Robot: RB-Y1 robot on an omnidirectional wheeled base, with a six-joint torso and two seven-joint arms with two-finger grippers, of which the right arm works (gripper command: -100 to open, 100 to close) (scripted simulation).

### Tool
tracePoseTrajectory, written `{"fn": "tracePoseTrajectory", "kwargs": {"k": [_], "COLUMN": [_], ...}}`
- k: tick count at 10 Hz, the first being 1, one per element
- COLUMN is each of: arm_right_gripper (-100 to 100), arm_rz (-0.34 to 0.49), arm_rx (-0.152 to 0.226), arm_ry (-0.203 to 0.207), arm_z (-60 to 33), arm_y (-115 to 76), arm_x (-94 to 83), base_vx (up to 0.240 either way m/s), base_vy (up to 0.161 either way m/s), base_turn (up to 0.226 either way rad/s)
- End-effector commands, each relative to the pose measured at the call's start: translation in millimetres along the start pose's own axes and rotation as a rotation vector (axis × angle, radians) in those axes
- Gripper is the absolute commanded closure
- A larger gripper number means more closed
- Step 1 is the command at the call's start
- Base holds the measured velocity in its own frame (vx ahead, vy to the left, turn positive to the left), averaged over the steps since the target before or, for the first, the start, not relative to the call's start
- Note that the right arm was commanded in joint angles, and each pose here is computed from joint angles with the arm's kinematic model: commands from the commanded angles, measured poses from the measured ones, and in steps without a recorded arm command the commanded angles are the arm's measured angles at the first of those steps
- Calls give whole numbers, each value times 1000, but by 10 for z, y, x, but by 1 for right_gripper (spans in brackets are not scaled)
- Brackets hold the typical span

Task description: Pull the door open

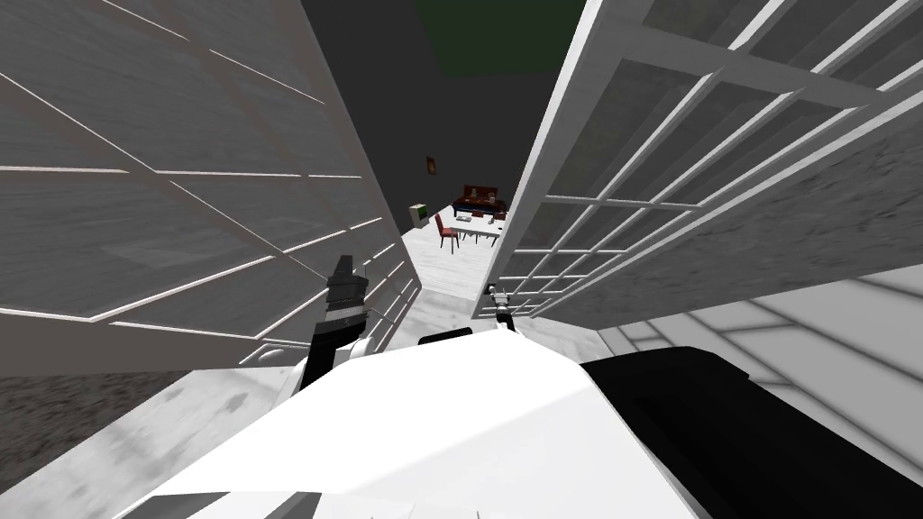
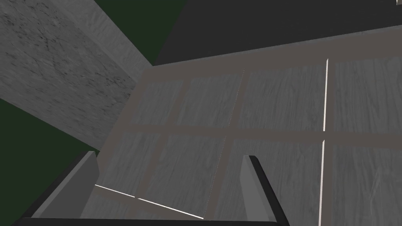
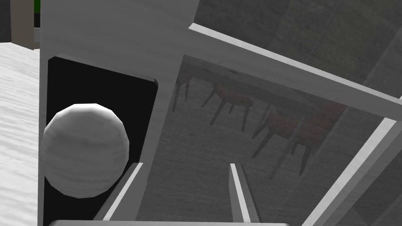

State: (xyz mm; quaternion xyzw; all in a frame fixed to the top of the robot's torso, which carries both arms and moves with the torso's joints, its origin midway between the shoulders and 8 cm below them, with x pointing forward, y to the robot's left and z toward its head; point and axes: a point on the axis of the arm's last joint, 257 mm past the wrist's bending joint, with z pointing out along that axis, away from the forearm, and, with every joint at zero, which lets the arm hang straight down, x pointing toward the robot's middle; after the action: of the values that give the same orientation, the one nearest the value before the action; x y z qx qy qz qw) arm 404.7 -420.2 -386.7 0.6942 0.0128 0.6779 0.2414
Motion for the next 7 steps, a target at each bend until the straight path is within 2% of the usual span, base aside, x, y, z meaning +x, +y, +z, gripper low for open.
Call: {"fn": "tracePoseTrajectory", "kwargs": {"k": [1, 5, 7], "arm_right_gripper": [-100, -100, -100], "arm_rz": [51, 126, 144], "arm_rx": [-2, -42, -52], "arm_ry": [32, 9, 4], "arm_z": [68, 113, 122], "arm_y": [-151, -166, -173], "arm_x": [151, 119, 110], "base_vx": [-85, -120, -79], "base_vy": [-37, -54, -24], "base_turn": [206, 170, 64]}}
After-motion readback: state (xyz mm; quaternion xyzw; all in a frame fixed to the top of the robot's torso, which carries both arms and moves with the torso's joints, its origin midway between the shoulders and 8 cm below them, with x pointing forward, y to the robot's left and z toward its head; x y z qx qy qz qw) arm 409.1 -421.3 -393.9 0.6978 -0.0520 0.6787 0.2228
